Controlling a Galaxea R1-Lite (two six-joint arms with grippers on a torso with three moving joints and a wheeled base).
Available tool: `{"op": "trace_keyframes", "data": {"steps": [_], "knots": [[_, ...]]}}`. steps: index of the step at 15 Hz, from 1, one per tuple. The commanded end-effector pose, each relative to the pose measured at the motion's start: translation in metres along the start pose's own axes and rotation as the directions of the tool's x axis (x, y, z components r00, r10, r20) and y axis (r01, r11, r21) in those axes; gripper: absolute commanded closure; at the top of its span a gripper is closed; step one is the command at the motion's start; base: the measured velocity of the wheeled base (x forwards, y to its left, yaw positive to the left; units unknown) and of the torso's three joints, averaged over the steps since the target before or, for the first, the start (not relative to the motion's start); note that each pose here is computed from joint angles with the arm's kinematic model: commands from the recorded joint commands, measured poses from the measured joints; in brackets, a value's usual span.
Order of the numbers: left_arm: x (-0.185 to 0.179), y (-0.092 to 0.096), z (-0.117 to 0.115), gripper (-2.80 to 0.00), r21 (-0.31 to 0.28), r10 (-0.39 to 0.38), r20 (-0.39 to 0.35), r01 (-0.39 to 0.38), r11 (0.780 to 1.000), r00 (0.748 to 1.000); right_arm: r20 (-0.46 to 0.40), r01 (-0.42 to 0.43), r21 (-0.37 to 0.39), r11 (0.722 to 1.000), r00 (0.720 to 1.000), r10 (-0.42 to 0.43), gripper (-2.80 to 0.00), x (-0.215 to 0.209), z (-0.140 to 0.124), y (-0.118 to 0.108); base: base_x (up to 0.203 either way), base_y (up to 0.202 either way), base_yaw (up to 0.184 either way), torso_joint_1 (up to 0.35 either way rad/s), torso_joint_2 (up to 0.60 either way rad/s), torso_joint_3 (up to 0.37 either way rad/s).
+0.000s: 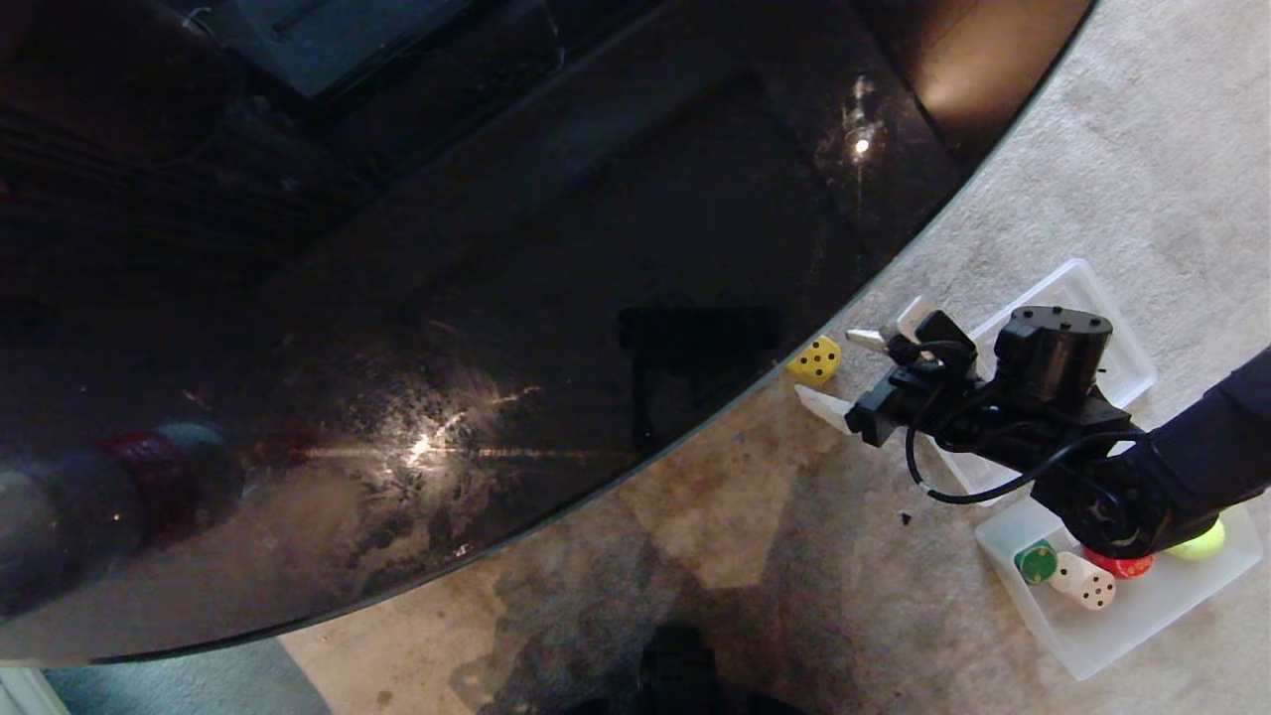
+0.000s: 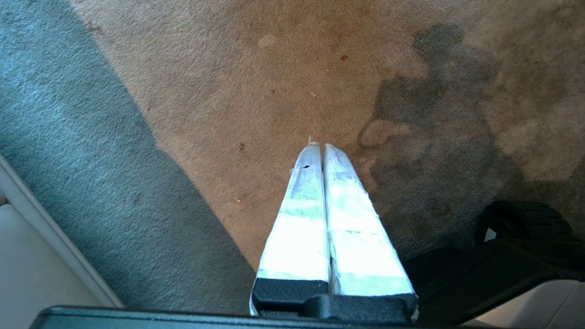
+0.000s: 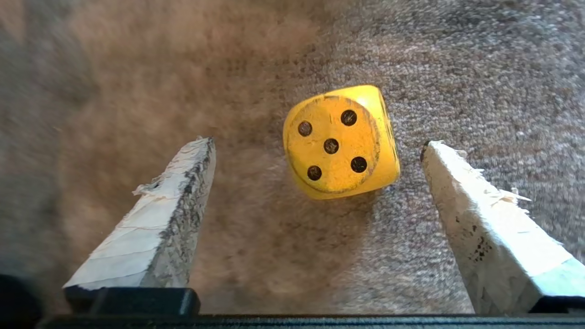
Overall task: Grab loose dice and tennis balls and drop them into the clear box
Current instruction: Pick up toys out of the box
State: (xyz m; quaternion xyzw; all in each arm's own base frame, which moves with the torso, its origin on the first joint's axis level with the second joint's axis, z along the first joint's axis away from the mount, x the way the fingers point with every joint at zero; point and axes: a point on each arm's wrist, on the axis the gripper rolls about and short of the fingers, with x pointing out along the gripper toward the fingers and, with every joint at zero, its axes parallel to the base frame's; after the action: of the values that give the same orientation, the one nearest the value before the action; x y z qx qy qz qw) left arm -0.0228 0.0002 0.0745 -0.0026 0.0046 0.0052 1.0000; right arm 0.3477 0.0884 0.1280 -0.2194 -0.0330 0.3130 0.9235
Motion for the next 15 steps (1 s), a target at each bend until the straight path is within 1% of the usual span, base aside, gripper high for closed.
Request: {"op": "trace_keyframes", "data": {"steps": [1, 3, 5, 9, 15], "knots": [[0.0, 0.0, 0.0, 0.0, -0.001, 0.0, 0.0, 0.0, 1.0, 1.0, -0.011, -0.007, -0.006, 1.0, 1.0, 0.007, -2.8, 0.009, -0.01, 0.001, 0.0, 0.0, 0.0, 0.0, 0.0, 0.0], [0.0, 0.0, 0.0, 0.0, -0.001, 0.0, 0.0, 0.0, 1.0, 1.0, -0.001, -0.011, -0.015, 1.0, 1.0, 0.011, -2.8, 0.017, -0.014, -0.001, 0.0, 0.0, 0.0, 0.0, 0.0, 0.0], [0.0, 0.0, 0.0, 0.0, -0.001, 0.0, 0.0, 0.0, 1.0, 1.0, 0.031, -0.031, -0.039, 0.999, 0.999, 0.032, -2.8, 0.023, -0.016, -0.002, 0.0, 0.0, 0.0, 0.0, 0.0, 0.0], [0.0, 0.0, 0.0, 0.0, -0.001, 0.0, -0.001, 0.0, 1.0, 1.0, 0.084, -0.004, -0.07, 0.998, 0.996, 0.01, -2.8, 0.035, -0.026, -0.003, 0.0, 0.0, 0.0, 0.0, 0.0, 0.0], [0.0, 0.0, 0.0, 0.0, -0.001, 0.0, 0.0, 0.0, 1.0, 1.0, 0.083, 0.002, -0.109, 0.994, 0.997, 0.007, -2.8, 0.045, -0.035, -0.003, 0.0, 0.0, 0.0, 0.0, 0.0, 0.0]]}}
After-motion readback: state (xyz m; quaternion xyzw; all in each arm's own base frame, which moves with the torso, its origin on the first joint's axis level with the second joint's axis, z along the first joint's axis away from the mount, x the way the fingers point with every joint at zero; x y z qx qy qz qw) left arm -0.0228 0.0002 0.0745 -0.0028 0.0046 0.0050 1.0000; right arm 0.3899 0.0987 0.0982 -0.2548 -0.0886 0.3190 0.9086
